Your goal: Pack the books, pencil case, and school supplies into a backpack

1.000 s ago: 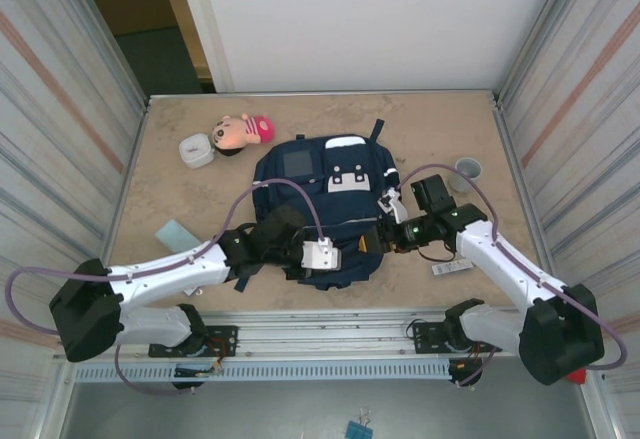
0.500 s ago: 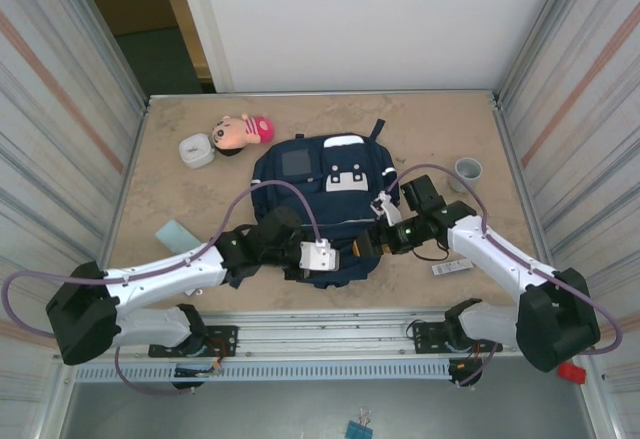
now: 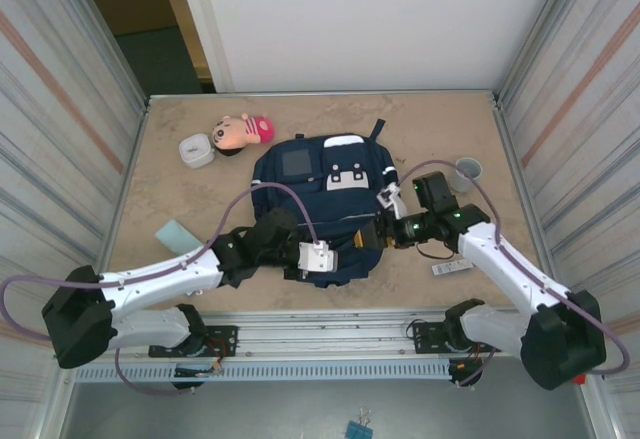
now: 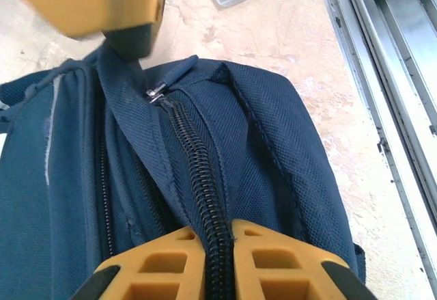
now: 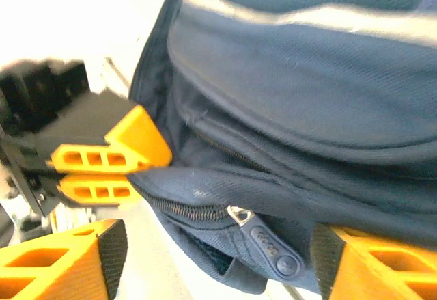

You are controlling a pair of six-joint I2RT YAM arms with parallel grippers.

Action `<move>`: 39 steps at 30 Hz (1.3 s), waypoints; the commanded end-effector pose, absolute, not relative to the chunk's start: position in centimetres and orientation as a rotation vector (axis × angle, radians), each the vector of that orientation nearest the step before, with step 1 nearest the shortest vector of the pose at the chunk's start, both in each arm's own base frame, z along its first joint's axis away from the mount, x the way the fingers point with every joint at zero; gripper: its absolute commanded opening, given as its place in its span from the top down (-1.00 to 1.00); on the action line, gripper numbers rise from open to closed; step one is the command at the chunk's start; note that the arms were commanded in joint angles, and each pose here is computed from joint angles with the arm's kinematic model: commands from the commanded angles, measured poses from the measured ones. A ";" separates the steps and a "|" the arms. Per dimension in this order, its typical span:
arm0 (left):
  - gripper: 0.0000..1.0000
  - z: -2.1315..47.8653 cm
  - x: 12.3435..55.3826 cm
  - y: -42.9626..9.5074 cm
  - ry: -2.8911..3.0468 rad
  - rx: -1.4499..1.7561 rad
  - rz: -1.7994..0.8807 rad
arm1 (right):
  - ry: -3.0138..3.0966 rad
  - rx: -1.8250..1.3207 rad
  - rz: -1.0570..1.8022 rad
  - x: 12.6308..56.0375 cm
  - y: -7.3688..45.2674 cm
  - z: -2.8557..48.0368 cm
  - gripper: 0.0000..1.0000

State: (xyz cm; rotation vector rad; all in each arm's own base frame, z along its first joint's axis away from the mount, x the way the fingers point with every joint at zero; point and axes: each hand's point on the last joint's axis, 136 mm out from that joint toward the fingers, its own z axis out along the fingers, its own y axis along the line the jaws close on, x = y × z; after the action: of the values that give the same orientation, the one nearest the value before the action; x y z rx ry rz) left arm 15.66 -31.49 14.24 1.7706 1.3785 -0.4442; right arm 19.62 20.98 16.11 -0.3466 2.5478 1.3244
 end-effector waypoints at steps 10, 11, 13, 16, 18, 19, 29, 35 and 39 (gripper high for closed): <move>0.69 17.7 16.5 -32.3 1.242 1.659 -0.379 | 2.634 0.575 1.250 23.6 17.9 13.6 -0.63; 0.69 17.8 16.6 -32.4 1.239 1.656 -0.378 | 2.641 0.610 1.221 23.5 17.6 13.2 -0.65; 0.70 17.8 16.6 -32.4 1.235 1.650 -0.373 | 2.627 0.680 1.206 23.5 17.4 12.7 -0.67; 0.70 17.8 16.6 -32.5 1.232 1.649 -0.367 | 2.608 0.772 1.202 23.3 17.4 11.7 -0.70; 0.70 17.9 16.7 -32.6 1.229 1.644 -0.364 | 2.596 0.797 1.208 23.3 17.5 11.5 -0.71; 0.70 18.0 16.7 -32.6 1.226 1.640 -0.365 | 2.595 0.808 1.208 23.2 17.6 11.2 -0.72; 0.70 17.8 16.7 -32.6 1.230 1.630 -0.355 | 2.515 0.897 1.235 23.9 17.6 11.7 -0.74; 0.70 17.5 16.2 -32.7 1.222 1.645 -0.373 | 2.445 0.911 1.320 24.7 18.2 12.4 -0.58; 0.64 17.0 15.7 -32.9 1.223 1.676 -0.388 | 2.376 0.891 1.353 26.1 18.7 13.6 0.12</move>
State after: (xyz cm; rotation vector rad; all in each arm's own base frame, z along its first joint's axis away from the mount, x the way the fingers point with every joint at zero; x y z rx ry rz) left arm 15.71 -31.86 14.39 1.7284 1.3205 -0.3749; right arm 24.29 17.81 11.25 0.9366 2.4898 1.2749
